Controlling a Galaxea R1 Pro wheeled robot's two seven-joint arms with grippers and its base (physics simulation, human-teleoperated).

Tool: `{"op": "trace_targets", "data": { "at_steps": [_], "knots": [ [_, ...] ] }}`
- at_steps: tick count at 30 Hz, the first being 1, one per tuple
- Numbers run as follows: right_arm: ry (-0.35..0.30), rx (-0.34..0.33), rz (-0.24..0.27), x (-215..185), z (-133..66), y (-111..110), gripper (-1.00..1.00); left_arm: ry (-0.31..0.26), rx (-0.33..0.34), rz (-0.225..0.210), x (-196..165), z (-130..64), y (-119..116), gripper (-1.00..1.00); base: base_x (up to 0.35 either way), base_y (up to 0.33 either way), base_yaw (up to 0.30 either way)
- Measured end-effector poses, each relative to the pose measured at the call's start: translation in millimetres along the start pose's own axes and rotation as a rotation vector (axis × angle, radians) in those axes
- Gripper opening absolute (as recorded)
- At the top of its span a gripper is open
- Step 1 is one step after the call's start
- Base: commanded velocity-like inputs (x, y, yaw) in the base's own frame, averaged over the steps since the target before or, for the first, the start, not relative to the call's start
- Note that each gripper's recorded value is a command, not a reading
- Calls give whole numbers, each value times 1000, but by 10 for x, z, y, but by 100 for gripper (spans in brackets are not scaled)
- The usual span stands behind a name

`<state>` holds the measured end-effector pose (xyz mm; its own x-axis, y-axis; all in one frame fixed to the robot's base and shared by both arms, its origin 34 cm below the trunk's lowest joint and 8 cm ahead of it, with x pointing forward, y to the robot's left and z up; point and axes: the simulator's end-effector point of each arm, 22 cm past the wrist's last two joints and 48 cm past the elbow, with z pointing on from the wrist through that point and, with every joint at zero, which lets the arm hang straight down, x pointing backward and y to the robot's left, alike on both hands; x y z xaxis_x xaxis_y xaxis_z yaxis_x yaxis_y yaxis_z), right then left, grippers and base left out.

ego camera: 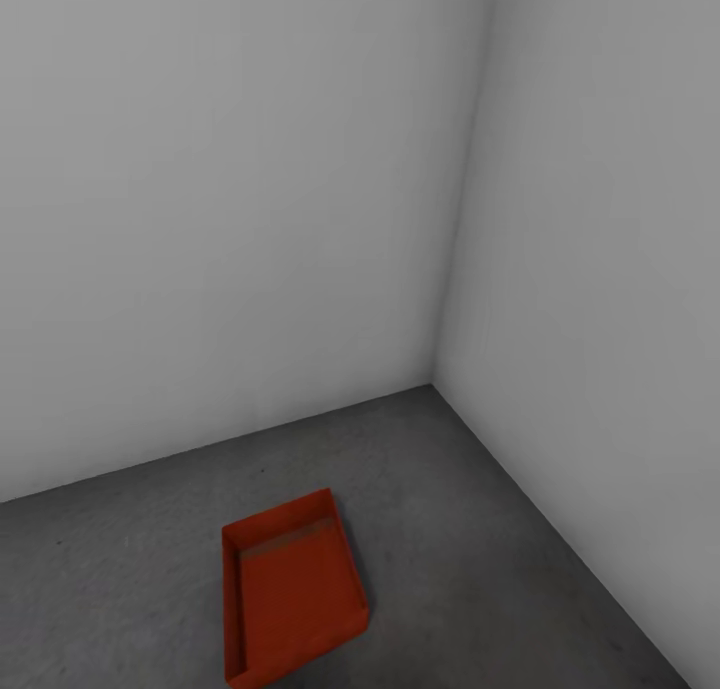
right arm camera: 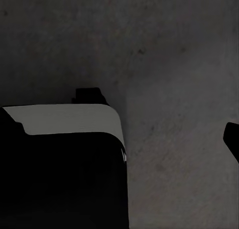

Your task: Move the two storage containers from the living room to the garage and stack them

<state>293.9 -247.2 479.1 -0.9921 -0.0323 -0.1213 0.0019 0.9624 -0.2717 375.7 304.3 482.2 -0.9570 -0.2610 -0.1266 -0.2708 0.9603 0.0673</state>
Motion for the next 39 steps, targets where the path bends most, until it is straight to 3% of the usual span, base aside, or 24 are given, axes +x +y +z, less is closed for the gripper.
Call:
{"op": "trace_targets", "data": {
  "at_steps": [39],
  "knots": [
    [-24, 4, 8, -115, -30, -36, 100, -33, 9, -4, -133, -69, -29, 100, 0, 0, 0]
  ]
}}
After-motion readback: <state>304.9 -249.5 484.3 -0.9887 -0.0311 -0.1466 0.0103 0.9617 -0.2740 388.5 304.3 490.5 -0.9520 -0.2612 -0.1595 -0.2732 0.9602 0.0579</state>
